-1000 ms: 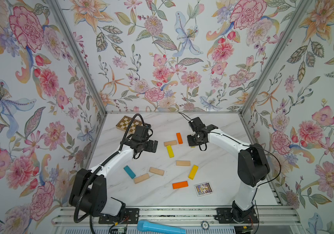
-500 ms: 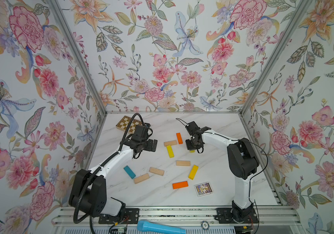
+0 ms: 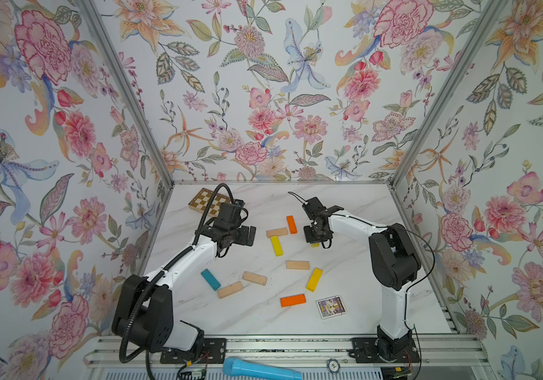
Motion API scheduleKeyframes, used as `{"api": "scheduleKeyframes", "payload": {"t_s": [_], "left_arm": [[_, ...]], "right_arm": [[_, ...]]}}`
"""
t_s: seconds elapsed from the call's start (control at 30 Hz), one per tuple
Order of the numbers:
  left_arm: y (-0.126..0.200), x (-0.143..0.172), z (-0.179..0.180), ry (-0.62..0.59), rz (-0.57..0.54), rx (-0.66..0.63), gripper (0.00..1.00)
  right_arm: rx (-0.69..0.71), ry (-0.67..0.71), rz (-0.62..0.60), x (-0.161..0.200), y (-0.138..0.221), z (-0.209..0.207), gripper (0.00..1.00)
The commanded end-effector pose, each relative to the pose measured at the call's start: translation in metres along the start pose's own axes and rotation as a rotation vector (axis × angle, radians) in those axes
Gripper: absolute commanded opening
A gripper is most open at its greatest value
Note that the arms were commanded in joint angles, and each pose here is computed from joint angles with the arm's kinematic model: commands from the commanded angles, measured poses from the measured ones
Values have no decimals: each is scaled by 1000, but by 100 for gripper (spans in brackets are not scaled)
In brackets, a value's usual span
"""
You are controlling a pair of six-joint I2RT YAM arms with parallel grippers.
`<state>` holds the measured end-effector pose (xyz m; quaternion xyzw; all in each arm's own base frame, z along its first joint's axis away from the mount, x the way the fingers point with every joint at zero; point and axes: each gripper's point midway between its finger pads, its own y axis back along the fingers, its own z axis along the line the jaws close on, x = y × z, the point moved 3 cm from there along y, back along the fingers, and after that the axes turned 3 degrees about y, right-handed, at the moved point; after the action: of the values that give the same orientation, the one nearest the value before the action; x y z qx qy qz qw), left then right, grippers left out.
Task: Assemble the number 6 with building blocks
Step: Assemble the building block at the center of the board.
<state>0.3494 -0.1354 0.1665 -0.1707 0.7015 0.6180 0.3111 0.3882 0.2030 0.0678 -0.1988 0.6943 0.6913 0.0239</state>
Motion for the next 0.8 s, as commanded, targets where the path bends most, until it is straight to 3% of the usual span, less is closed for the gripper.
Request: {"api": "scheduleKeyframes", "payload": {"t_s": [0.0, 0.77], "left_arm": [[7, -5, -2, 5, -25, 11, 99], [12, -6, -4, 2, -35, 22, 99]], "right_arm": [[29, -27, 24, 3, -7, -6, 26], [30, -81, 60, 18, -13, -7, 26]]}}
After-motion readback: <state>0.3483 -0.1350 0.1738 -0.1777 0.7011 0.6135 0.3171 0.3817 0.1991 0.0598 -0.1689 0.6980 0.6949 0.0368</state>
